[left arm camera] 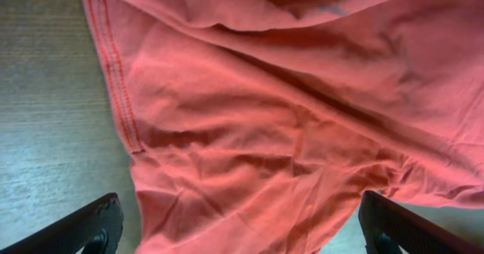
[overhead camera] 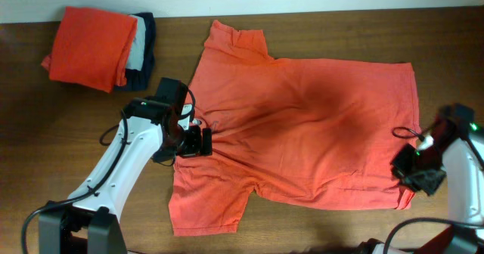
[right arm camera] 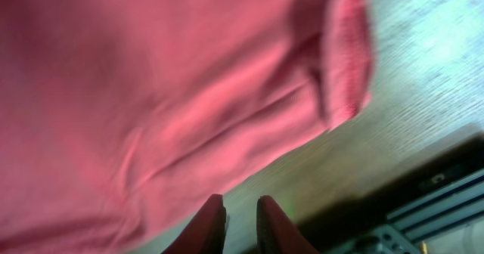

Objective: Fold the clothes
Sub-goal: 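Grasp the shirt's front-left hem corner with the left gripper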

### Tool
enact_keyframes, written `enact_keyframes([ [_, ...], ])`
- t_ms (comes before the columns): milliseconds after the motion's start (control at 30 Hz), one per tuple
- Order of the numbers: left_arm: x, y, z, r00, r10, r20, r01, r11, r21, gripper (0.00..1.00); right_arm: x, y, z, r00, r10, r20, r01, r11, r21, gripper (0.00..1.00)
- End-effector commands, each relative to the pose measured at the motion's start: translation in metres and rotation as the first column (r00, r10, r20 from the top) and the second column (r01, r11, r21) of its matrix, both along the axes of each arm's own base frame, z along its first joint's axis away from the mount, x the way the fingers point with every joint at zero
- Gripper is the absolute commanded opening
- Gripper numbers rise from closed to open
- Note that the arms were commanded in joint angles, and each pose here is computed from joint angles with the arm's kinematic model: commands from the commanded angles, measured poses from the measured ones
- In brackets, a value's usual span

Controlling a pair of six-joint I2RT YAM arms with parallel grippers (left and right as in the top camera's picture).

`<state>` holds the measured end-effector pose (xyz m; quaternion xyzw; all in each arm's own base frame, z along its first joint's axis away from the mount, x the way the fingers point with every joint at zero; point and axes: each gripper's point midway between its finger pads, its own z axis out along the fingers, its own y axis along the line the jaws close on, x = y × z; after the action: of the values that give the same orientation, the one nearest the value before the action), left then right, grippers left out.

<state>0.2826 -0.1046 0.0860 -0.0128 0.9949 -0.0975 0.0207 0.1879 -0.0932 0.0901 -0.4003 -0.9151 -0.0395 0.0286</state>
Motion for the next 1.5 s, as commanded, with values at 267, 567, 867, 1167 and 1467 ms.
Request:
enact_keyframes([
  [267, -0.035, -0.013, -0.011, 0.991, -0.024, -0.135, 0.012, 0.996, -0.092, 0.99, -0.019, -0.015, -0.019, 0.989, -0.145, 0.006, 0.145, 0.988, 0.046, 0.2],
  [567, -0.09, 0.003, -0.041, 0.949, -0.011, -0.315, -0.001, 0.999, -0.04, 0.99, -0.017, -0.012, -0.019, 0.989, -0.147, 0.015, 0.146, 0.987, 0.062, 0.2],
  [867, -0.107, 0.03, -0.046, 0.932, 0.006, -0.363, 0.032, 0.994, 0.1, 0.99, -0.015, -0.011, -0.018, 0.989, -0.148, 0.027, 0.146, 0.987, 0.074, 0.2],
  [1167, -0.122, 0.034, -0.074, 0.931, 0.008, -0.366, 0.031, 0.994, 0.1, 0.99, -0.013, -0.009, -0.018, 0.988, -0.149, 0.036, 0.146, 0.986, 0.084, 0.2],
  [1467, -0.134, 0.033, -0.084, 0.924, 0.009, -0.383, 0.026, 0.996, 0.085, 0.81, -0.012, -0.009, -0.018, 0.988, -0.149, 0.038, 0.145, 0.986, 0.086, 0.2],
])
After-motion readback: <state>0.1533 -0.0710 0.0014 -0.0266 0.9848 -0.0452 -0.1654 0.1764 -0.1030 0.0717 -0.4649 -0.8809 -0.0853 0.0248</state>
